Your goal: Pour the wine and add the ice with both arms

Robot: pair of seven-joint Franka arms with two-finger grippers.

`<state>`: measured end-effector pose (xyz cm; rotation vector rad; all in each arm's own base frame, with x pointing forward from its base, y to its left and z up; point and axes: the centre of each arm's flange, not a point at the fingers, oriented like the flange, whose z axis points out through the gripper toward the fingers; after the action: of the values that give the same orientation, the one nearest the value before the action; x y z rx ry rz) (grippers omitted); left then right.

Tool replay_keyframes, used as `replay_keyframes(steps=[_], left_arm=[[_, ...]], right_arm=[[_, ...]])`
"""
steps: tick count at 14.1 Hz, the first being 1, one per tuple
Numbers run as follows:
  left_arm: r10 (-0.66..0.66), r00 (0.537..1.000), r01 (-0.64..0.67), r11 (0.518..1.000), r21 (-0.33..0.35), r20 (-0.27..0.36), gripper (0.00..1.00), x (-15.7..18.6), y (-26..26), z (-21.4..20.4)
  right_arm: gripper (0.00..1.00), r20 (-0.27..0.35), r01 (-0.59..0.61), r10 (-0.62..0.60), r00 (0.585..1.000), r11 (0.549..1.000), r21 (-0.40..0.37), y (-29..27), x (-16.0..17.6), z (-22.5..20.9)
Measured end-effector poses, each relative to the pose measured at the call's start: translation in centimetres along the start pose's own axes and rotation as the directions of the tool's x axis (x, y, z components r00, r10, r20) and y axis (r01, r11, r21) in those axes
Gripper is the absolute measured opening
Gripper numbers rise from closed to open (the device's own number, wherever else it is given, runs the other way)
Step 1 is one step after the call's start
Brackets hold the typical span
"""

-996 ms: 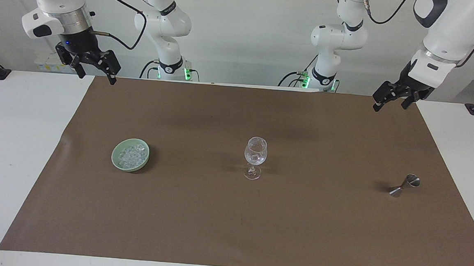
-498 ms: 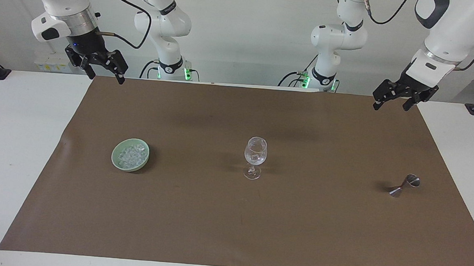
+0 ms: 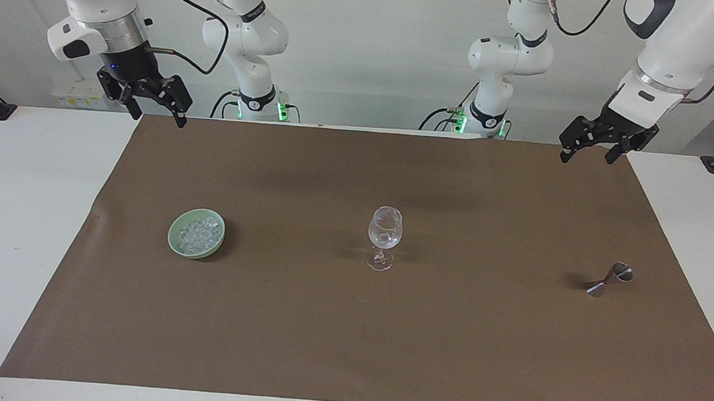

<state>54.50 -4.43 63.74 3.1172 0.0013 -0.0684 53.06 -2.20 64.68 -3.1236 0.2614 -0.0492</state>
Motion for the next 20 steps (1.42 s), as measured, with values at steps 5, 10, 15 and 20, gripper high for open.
replay_keyframes(steps=[5,10,15,20], left_arm=[[0.002,1.0,-0.002,1.0,0.001,0.009,1.0,-0.1,0.1,0.1],[0.002,1.0,-0.002,1.0,0.001,0.01,1.0,-0.1,0.1,0.1],[0.003,1.0,-0.003,1.0,0.001,0.011,1.0,-0.1,0.1,0.1],[0.003,1.0,-0.003,1.0,0.001,0.01,1.0,-0.1,0.1,0.1]], right_arm=[[1.0,-0.007,0.021,-0.021,1.0,1.0,-0.018,-0.9,-0.2,-0.2],[1.0,-0.007,0.022,-0.022,1.0,0.999,-0.023,-0.9,-0.3,-0.3],[1.0,0.01,0.023,-0.023,1.0,0.999,-0.024,-1.0,-0.7,-0.8],[1.0,0.006,0.026,-0.026,1.0,0.999,-0.024,-1.1,-0.8,-1.5]])
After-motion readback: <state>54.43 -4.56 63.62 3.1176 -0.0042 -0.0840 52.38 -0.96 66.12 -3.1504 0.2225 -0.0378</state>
